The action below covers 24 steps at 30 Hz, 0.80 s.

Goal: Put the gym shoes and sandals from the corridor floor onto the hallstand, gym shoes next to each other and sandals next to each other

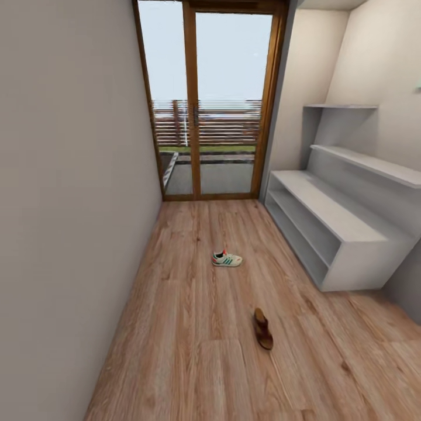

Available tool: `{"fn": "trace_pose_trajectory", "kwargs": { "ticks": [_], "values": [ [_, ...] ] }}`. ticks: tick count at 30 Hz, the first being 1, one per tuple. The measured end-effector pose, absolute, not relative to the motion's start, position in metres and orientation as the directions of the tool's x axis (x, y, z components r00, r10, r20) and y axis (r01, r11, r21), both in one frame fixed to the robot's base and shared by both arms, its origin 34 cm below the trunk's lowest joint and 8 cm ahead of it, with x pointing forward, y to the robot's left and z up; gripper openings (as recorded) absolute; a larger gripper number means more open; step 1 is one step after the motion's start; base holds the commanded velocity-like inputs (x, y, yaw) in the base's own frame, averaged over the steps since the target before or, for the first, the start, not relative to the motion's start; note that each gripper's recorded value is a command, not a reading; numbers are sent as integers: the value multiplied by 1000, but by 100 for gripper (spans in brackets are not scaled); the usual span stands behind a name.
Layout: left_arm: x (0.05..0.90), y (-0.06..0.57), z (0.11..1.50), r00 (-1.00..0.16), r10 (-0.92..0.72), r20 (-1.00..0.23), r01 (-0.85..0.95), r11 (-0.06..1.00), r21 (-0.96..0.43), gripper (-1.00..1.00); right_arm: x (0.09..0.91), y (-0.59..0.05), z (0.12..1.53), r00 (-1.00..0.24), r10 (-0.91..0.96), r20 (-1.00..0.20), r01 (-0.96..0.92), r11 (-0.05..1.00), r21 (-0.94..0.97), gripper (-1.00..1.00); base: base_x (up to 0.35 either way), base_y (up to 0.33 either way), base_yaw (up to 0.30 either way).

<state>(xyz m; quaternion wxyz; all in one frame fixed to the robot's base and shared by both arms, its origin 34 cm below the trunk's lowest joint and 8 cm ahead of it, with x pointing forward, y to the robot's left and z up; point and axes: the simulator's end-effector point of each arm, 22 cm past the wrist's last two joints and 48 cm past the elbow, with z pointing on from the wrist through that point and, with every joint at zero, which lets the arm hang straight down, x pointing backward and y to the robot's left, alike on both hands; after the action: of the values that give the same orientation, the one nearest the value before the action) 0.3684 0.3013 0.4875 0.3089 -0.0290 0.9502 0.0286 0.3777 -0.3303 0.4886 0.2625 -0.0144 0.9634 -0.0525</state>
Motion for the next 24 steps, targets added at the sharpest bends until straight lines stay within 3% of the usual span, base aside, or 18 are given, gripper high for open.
{"fn": "trace_pose_trajectory", "kwargs": {
  "ticks": [24],
  "values": [
    [369, 300, 488, -807, -39, -589, -73, 997, 35, 100, 377, -330, 488, -862, -55, -504, 0, 994, -109, 100, 337, 0, 0]
  ]
}}
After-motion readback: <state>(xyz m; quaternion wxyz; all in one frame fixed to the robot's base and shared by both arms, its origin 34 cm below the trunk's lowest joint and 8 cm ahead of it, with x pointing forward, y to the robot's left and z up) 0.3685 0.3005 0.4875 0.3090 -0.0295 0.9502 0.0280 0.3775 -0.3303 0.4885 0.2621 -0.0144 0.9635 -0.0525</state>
